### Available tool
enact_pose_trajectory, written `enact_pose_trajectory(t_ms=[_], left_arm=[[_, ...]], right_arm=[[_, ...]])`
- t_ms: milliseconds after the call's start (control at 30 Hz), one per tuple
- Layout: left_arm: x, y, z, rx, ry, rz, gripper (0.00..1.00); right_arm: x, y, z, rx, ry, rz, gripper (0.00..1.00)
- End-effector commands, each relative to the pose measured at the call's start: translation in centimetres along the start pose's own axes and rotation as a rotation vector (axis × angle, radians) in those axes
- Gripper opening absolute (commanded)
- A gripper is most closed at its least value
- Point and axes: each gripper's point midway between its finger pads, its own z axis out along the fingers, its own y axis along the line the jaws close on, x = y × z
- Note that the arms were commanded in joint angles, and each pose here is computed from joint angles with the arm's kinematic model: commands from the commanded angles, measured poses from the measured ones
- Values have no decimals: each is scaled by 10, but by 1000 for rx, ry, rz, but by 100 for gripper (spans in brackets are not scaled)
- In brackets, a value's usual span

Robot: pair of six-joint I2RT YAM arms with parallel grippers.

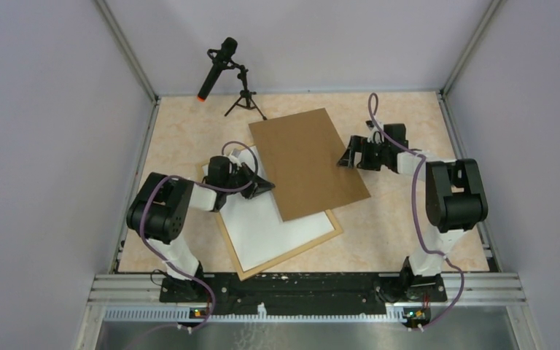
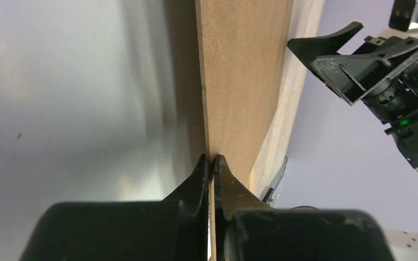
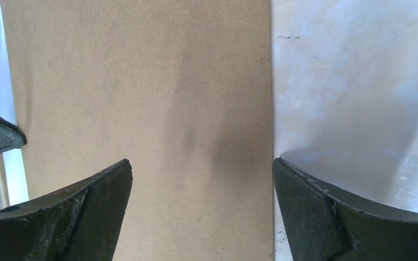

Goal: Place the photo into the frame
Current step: Pick up the photo frame item at the center of the board.

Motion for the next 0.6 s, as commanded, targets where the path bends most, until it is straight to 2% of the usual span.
enact_pose_trajectory(t_ms=[0,233,433,567], left_arm=[[-15,-25,-24,98,-59,91,0],[-26,2,-64,7,-123,56,0],[-20,36,-91,-154,-130,0,0],[-20,55,-101,-211,-144,-45,0]], right_arm=[[48,5,3,-29,138,106,99],[39,16,4,-88,98,153,99],[39,44,14,-288,100,283,98],[44,47,23,-285,121,288,96]])
